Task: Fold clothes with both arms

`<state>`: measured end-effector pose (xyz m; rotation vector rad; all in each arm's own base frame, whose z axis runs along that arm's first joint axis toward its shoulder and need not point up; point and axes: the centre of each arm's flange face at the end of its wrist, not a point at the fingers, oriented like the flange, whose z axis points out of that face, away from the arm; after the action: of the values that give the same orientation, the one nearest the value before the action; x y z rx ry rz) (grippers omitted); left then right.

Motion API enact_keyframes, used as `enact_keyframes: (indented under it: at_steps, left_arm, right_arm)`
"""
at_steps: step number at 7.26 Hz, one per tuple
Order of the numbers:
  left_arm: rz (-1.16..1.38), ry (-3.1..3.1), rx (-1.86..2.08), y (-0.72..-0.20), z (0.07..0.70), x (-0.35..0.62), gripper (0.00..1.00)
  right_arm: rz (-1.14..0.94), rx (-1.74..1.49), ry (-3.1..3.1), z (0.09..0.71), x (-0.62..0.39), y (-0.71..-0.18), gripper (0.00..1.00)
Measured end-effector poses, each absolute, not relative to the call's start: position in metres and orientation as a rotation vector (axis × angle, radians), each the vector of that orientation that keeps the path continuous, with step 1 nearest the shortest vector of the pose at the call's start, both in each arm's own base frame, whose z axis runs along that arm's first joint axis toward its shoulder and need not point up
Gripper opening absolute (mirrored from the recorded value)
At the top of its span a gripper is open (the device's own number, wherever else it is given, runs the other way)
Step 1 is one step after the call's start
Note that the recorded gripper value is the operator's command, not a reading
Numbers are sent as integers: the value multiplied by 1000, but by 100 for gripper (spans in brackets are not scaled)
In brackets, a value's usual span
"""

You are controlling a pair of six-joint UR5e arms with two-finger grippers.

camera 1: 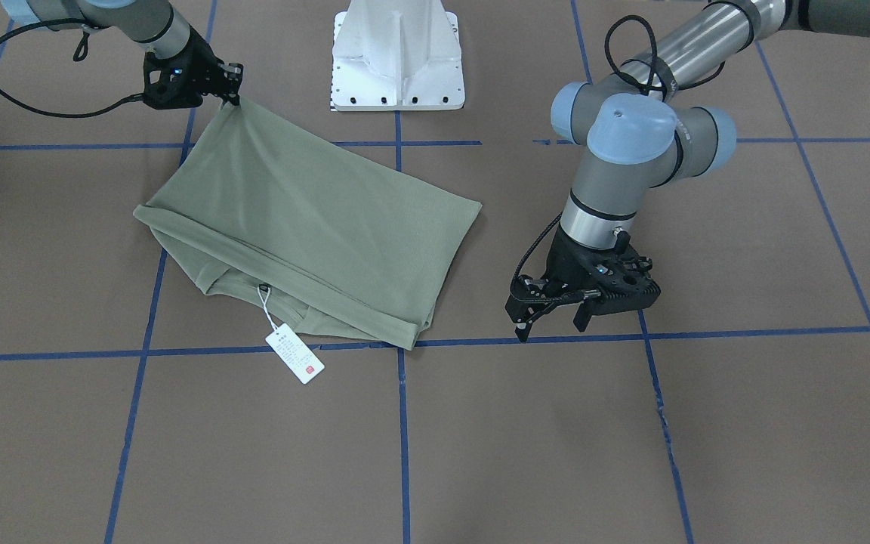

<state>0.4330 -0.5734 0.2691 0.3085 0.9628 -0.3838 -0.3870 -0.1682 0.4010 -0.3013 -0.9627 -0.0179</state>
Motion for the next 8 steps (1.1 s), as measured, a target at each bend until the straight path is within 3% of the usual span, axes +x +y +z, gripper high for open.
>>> enact_keyframes:
  at_steps: [3,8]
  left_arm:
    - [-344,984,297,-549,268,445,100]
    - [-357,983,34,-392,259,533,99]
  right_arm:
    - [-39,-322,-997,382,-379,-155,100]
    - [163,-168,-1096,355,-340,-250,100]
